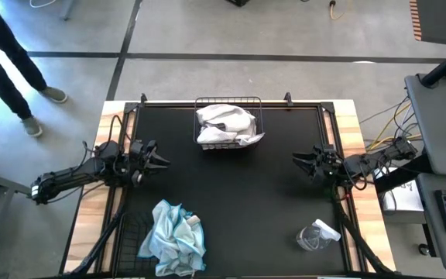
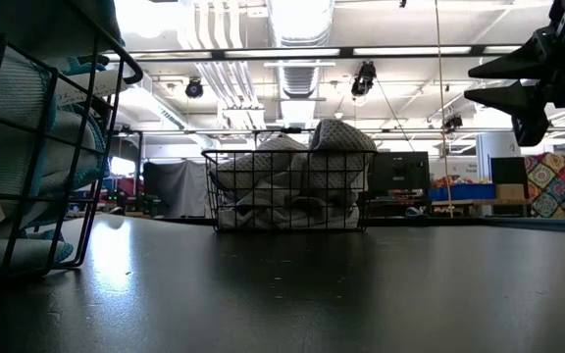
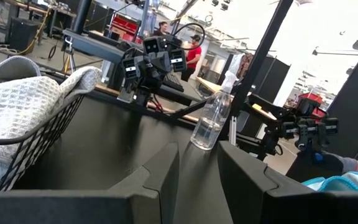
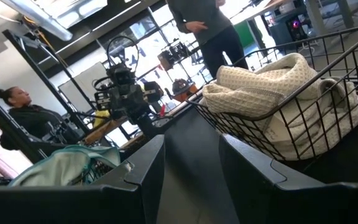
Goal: Sort microfiber towel by color & place in baskets
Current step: Return to Home Position
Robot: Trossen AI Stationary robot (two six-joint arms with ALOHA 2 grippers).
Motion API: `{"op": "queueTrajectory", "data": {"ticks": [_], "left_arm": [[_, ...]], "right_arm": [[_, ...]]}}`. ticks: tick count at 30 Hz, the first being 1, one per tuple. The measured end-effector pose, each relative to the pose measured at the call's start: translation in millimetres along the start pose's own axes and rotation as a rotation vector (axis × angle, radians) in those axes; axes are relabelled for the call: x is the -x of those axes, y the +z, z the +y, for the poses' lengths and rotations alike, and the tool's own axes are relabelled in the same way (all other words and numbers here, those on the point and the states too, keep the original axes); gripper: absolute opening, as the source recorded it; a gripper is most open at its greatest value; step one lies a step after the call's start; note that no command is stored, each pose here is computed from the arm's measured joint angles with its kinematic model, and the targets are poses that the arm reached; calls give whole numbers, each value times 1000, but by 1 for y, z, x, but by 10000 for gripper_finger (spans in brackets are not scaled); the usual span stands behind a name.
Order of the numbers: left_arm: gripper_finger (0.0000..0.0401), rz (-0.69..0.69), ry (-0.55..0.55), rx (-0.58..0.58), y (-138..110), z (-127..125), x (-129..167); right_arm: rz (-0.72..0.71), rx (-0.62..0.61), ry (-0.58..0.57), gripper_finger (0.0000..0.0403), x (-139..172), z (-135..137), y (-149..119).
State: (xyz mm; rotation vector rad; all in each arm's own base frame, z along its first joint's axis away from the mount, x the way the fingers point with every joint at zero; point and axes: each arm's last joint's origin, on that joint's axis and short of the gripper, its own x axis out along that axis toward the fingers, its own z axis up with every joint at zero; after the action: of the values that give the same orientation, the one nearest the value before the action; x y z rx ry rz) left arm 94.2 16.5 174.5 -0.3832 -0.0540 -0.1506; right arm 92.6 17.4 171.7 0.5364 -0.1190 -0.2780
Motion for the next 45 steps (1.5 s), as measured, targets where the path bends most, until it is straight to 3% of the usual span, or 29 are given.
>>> {"op": "queueTrajectory", "data": {"ticks": [45], "left_arm": [[95, -10, -4, -5, 4, -2, 0]], "right_arm": [[4, 2, -2, 146, 0, 0, -1]]}}
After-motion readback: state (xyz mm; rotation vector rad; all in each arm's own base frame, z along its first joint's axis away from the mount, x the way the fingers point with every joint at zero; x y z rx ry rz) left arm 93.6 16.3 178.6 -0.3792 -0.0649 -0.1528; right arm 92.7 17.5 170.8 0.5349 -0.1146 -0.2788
